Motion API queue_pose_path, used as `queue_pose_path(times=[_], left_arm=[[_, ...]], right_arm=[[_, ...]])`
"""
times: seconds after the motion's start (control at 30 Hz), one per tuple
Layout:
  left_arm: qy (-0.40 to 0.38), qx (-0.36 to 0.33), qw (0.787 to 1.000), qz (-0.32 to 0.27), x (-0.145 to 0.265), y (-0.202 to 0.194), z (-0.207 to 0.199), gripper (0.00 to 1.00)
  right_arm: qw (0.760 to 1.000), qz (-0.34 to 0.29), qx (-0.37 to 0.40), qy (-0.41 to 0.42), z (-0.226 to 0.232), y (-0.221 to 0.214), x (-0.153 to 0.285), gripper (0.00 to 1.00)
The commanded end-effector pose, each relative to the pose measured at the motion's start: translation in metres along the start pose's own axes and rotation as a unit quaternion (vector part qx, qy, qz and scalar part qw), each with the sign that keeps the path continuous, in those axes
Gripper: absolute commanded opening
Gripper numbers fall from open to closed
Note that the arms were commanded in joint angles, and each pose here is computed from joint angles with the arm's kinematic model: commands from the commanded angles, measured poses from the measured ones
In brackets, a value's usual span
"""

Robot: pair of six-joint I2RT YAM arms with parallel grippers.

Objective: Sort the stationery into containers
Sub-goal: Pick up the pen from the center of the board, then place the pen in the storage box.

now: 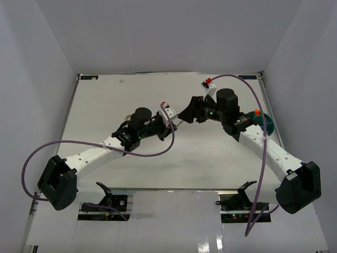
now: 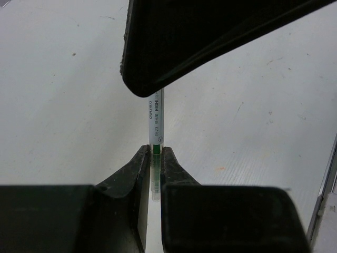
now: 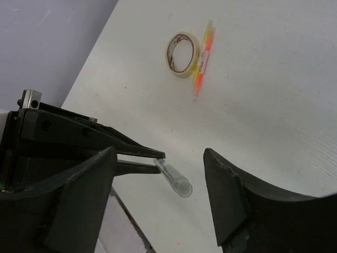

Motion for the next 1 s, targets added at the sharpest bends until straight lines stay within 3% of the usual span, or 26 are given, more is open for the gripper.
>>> queue_pose_path(times=[0.0,0.17,0.37,0.47,0.53,0.57,0.6,0.63,0.7,0.73,0.77,0.97], left_arm=[[-0.014,-0.020,0.999,-0.026,0.007,0.014,-0.008,0.00],[-0.014,-0.020,0.999,-0.027,0.007,0.014,-0.008,0.01],[-0.009,-0.017,0.999,-0.026,0.007,0.013,-0.006,0.07],[-0.002,-0.013,1.000,-0.023,0.006,0.012,-0.004,0.20],[0.004,-0.008,1.000,-0.020,0.005,0.010,-0.002,0.35],[0.009,-0.004,1.000,-0.020,0.005,0.010,-0.001,0.51],[0.013,0.001,1.000,-0.019,0.005,0.010,0.001,0.51],[0.028,0.006,0.999,-0.017,0.005,0.008,0.005,0.68],[0.048,0.016,0.999,-0.011,0.003,0.006,0.011,0.82],[0.077,0.034,0.996,-0.006,0.003,0.005,0.019,0.94],[0.095,0.045,0.994,0.002,0.001,0.001,0.025,0.98],[0.253,0.133,0.956,0.059,0.005,-0.019,0.073,0.98]], right_arm=[[0.999,-0.037,0.023,0.023,0.018,0.027,-0.001,0.70],[0.999,-0.033,0.024,0.018,0.017,0.023,-0.001,0.41],[0.999,-0.031,0.028,-0.005,0.009,0.019,0.001,0.17],[0.998,-0.035,0.035,-0.031,0.001,0.018,0.005,0.09],[0.997,-0.038,0.042,-0.054,-0.005,0.018,0.011,0.08],[0.994,-0.047,0.054,-0.080,-0.012,0.022,0.014,0.08],[0.992,-0.051,0.060,-0.095,-0.016,0.023,0.018,0.08],[0.990,-0.061,0.067,-0.112,-0.019,0.028,0.024,0.08],[0.977,-0.072,0.079,-0.184,-0.040,0.036,0.039,0.08],[0.968,-0.081,0.079,-0.223,-0.050,0.040,0.050,0.08],[0.952,-0.082,0.076,-0.285,-0.069,0.041,0.064,0.08],[0.868,-0.139,0.064,-0.472,-0.128,0.060,0.149,0.08]])
Point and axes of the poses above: each gripper's point midway between its finger pads, its own x axis back along the fingers, its own z axis along the line the jaws close on, y = z × x, the point moved 2 cm from there along x, back along the fingers, and after that the axes turned 4 degrees about x, right-handed, at the moved point
